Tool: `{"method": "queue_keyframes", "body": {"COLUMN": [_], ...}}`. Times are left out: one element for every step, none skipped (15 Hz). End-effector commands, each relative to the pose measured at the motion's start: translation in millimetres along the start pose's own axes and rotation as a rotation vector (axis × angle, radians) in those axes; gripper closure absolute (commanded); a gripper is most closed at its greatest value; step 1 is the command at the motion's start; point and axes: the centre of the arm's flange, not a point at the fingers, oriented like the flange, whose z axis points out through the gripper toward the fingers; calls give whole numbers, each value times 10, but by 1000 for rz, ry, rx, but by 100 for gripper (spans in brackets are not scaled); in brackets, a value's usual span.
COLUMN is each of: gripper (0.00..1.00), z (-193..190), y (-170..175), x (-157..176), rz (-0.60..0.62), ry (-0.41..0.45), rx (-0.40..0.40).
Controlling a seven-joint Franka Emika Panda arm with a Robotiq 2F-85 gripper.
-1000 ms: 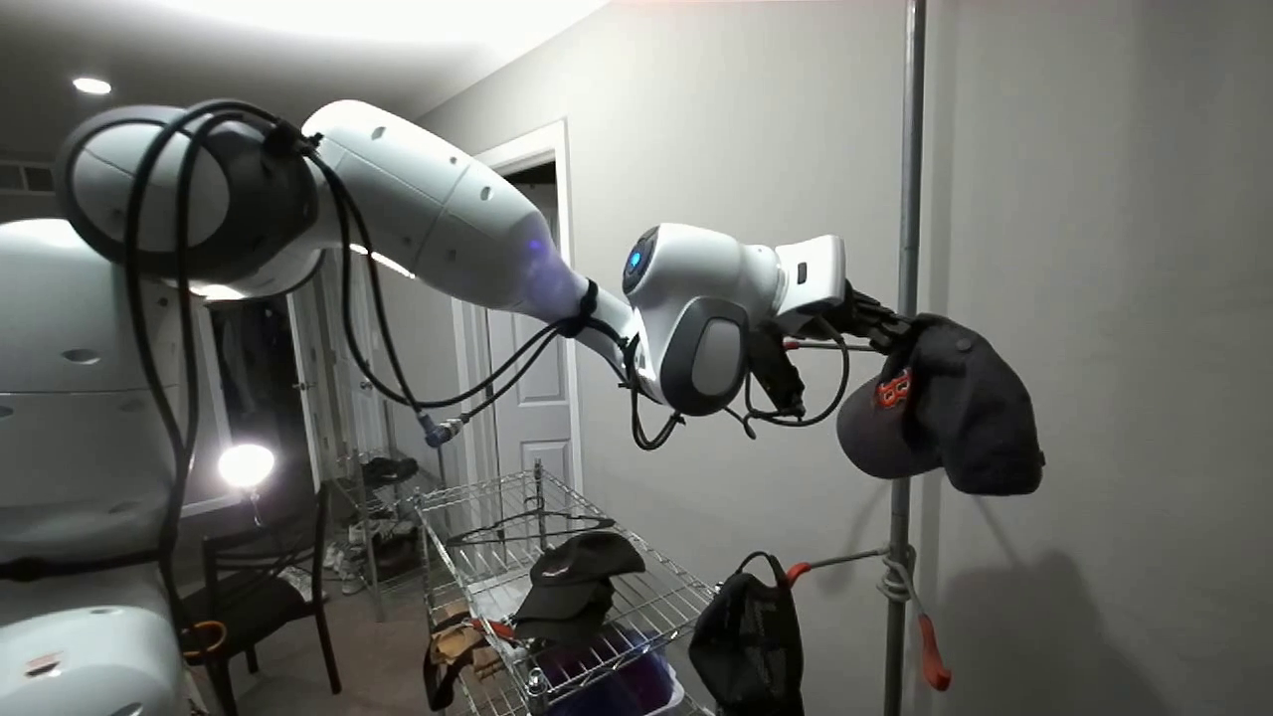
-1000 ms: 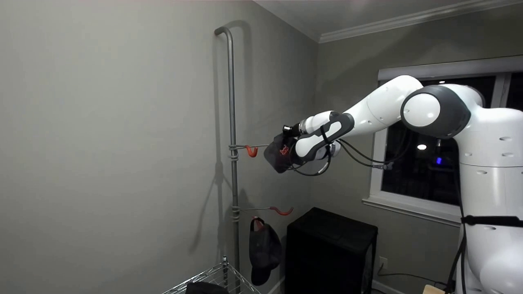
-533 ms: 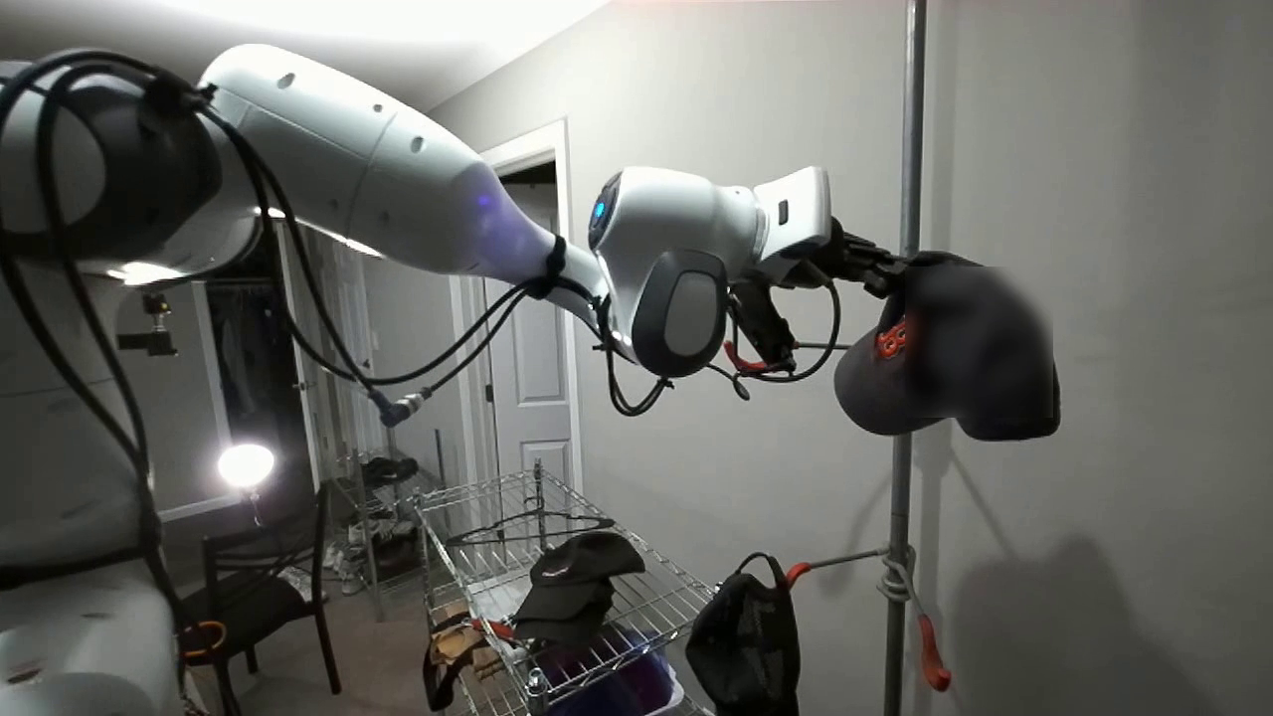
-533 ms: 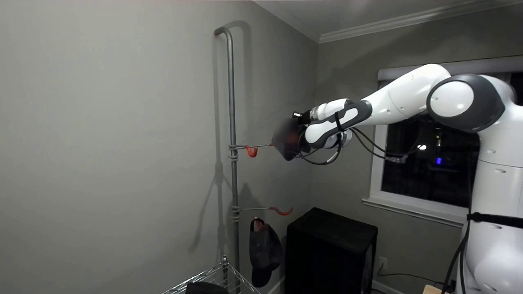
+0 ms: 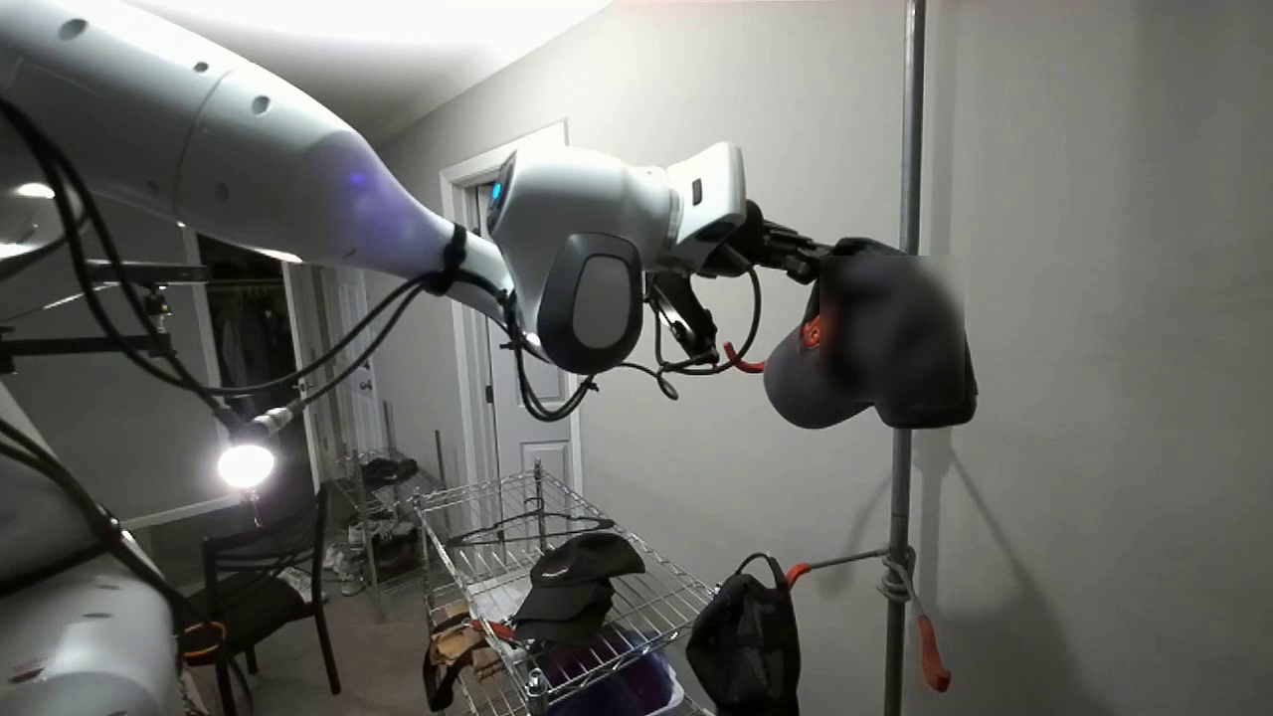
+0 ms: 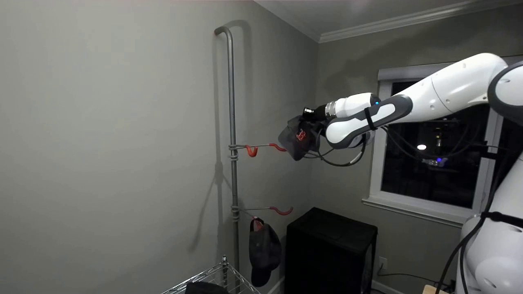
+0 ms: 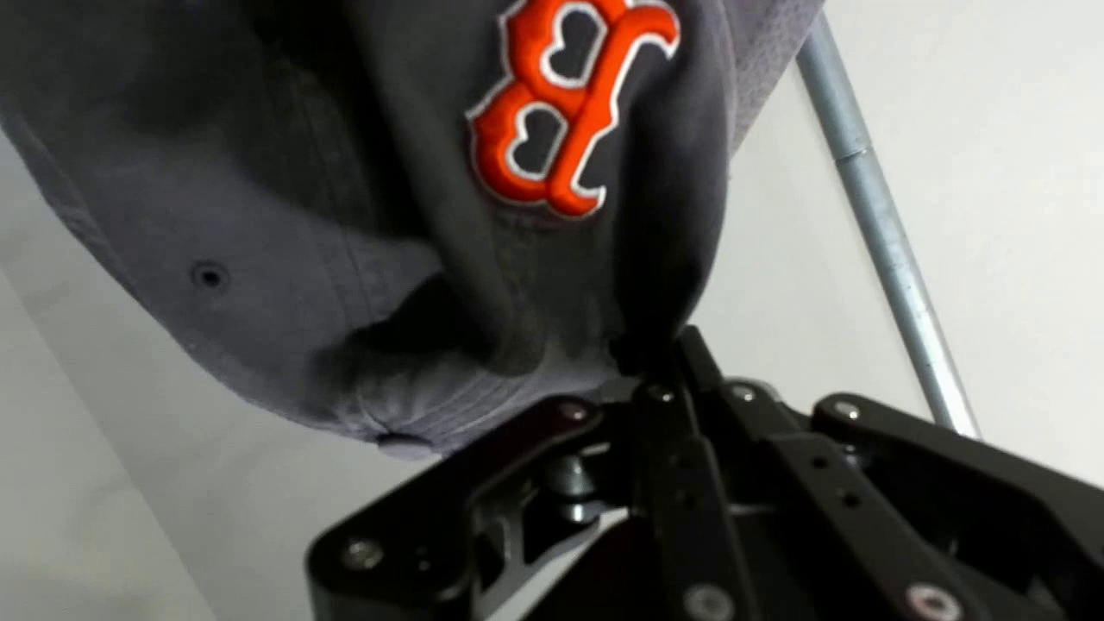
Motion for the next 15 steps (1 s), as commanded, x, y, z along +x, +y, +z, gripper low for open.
{"method": "queue_keyframes", "body": {"gripper": [96,96,96,96,96,96,96,96,96,96,96,96,96,96,96], "z": [-426,-467,-499,-525,-541,-553,-559,-560,-548,-530,-500,-476,-450,-410,-379], "y": [-36,-75,-97,-119,-130,-139,-154,-168,-185,-211,-247,-289,-334,-389,-433], "x": [-321,-411,-506,-607,-703,-787,-872,-939,-1012,-1089,-1177,-1270,-1365,-1487,-1595], "rz": [-66,-85,-102,-120,-136,-150,-163,-177,-188,-203,-216,-231,-243,-260,-274], "ry": [-57,-87,-105,-130,-151,-170,-189,-207,-227,-249,-276,-303,-325,-355,-383], "rx": [58,71,80,87,94,98,101,106,111,114,115,116,114,111,110]}}
